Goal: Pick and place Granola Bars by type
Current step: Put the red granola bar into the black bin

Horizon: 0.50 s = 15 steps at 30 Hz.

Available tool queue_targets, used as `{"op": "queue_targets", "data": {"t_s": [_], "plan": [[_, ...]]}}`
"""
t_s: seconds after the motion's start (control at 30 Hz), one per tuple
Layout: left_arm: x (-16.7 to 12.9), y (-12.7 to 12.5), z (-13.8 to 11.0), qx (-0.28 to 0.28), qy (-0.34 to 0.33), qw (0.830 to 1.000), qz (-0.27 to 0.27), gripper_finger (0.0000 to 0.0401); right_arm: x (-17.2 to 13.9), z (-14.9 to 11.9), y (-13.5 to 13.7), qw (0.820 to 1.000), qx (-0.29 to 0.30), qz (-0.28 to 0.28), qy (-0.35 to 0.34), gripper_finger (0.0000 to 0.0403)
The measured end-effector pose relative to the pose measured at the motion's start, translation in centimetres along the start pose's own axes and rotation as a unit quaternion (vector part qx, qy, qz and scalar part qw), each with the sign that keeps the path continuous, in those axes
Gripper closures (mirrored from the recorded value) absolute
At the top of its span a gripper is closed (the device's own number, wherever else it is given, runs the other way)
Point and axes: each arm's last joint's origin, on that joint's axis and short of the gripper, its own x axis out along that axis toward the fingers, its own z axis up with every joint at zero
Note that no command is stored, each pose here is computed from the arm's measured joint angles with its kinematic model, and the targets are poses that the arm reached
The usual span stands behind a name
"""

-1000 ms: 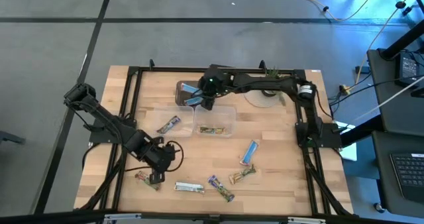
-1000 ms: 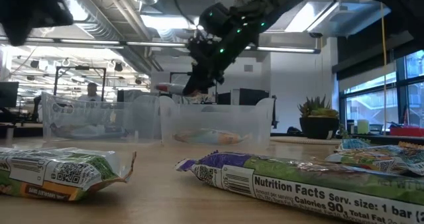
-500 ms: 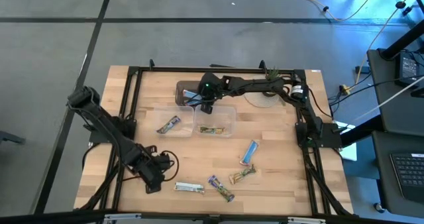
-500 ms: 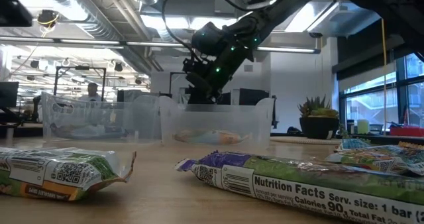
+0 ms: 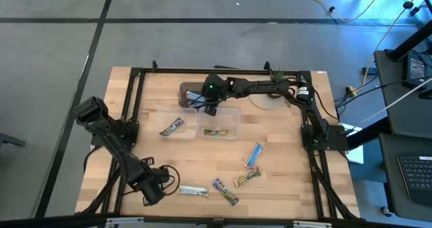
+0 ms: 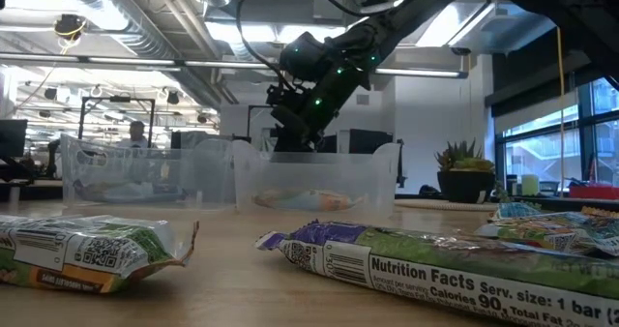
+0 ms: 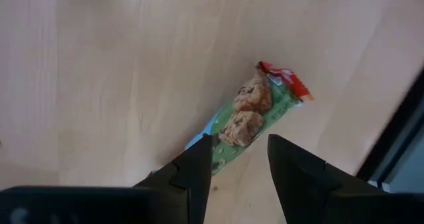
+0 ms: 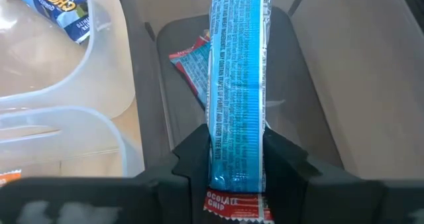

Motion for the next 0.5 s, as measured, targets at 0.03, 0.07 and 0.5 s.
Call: {"op": "queue_targets", "data": {"t_s": [0.03,0.07,0.5], "plan": [[0.12,-0.04,-0.04,0.001,0.001,1.0,0.002,0.0262,0.0,0.0,0.0,1.0,0.0,0.0,0.0,0.0281],[0.2,-0.07,-0.05,0.002,0.001,1.0,0.004,0.0262,0.0,0.0,0.0,1.0,0.0,0.0,0.0,0.0281],[0.26,-0.06,-0.02,0.005,-0.001,1.0,0.006,0.0262,0.01,-0.02,0.02,1.0,0.0,0.0,0.001,0.0281]]}}
